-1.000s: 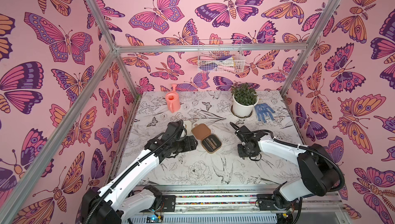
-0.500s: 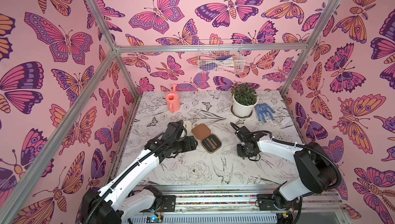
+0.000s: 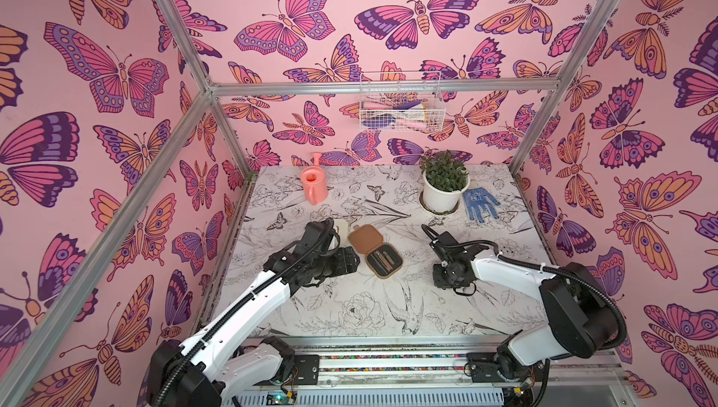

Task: Organize nail clipper sets
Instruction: Pick up the nail clipper from the center of the board, then place the nail clipper in the storage box.

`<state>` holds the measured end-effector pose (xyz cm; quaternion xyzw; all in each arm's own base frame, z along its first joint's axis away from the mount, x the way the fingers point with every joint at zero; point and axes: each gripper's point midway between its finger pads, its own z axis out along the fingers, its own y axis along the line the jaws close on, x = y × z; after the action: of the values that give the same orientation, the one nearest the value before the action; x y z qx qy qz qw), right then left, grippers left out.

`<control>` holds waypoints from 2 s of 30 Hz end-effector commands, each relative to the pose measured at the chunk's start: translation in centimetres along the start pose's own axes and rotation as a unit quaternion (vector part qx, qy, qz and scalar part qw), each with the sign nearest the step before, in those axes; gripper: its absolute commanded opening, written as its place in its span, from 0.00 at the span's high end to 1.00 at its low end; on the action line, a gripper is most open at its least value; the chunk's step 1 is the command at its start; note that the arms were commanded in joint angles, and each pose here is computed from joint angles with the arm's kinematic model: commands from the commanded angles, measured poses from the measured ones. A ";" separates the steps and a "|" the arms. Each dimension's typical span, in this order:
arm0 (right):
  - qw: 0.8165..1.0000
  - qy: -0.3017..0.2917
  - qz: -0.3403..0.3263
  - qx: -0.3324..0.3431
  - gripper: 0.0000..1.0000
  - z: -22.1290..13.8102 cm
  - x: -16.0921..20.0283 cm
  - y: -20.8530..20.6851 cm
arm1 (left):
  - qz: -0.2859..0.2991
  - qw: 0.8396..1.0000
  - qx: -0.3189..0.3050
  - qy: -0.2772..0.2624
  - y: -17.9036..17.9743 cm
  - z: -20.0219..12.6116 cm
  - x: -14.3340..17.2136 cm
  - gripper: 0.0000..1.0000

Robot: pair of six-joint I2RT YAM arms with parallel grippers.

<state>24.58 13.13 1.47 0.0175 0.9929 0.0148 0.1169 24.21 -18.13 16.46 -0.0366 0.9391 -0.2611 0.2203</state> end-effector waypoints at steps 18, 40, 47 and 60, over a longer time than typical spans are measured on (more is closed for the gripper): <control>0.962 -0.013 -0.266 -0.057 1.00 -4.5 -4.5 8.1 | 0.003 1.000 -0.003 0.002 0.2 0.2 0.1 0.22; 0.932 0.002 -0.358 -0.054 1.00 -2.1 -7.7 16.0 | 0.005 1.000 -0.009 0.007 0.4 0.6 0.2 0.22; 0.937 0.019 -0.344 -0.051 1.00 -1.4 -7.4 16.1 | 0.005 1.000 -0.010 0.009 0.4 0.7 0.2 0.22; 0.942 0.033 -0.332 -0.041 1.00 -0.1 -7.4 16.2 | 0.006 1.000 -0.009 0.006 0.5 0.5 0.3 0.22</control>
<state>32.19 28.51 3.47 -0.3189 0.9439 0.0202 0.0839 24.32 -18.19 15.85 -0.0364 0.9427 -0.2550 0.2123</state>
